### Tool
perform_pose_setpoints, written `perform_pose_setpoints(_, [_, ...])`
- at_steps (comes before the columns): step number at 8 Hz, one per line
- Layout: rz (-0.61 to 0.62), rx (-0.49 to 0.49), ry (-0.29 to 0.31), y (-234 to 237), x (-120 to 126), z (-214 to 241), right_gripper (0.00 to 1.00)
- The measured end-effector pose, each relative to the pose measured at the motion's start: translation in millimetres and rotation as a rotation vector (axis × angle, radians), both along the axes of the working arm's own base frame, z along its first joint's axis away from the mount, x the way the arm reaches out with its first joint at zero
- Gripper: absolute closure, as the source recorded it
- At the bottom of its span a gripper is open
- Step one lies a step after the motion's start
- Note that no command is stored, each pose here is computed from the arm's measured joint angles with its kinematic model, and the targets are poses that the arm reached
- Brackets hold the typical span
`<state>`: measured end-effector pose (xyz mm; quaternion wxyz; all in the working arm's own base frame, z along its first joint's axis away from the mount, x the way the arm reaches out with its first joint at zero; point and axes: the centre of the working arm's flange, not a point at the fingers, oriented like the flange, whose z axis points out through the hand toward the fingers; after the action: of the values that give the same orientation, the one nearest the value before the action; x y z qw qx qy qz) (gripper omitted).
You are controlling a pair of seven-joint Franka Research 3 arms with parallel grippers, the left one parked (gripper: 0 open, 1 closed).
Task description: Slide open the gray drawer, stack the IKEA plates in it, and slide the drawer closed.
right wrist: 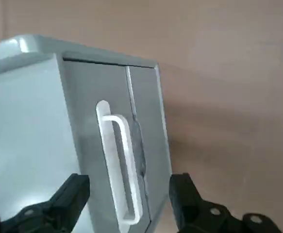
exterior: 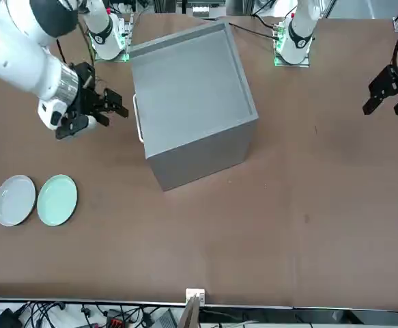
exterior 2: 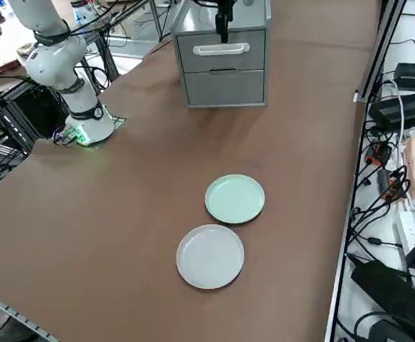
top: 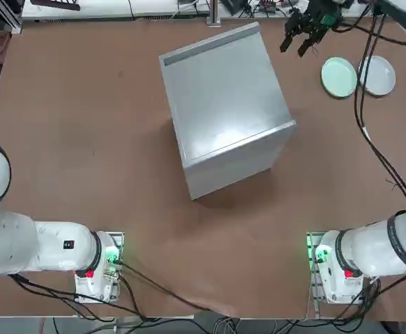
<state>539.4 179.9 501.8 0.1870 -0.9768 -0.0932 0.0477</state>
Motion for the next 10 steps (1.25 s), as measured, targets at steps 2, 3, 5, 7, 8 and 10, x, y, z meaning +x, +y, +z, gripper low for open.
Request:
perform_pose_setpoints(2, [0.082, 0.035, 0.008, -8, -5, -27, 0.00])
perform_pose_setpoints(3, [0.093, 0.069, 0.008, -11, -6, -37, 0.00])
perform_pose_setpoints(5, [0.095, 0.092, -0.004, -13, -9, -56, 0.00])
perform_pose_setpoints(7, [0.113, 0.110, -0.028, -14, -11, -72, 0.00])
perform_pose_setpoints(8, [0.126, 0.131, -0.031, -13, -13, -80, 0.00])
perform_pose_setpoints(10, [0.134, 0.150, -0.023, -11, -12, -90, 0.00])
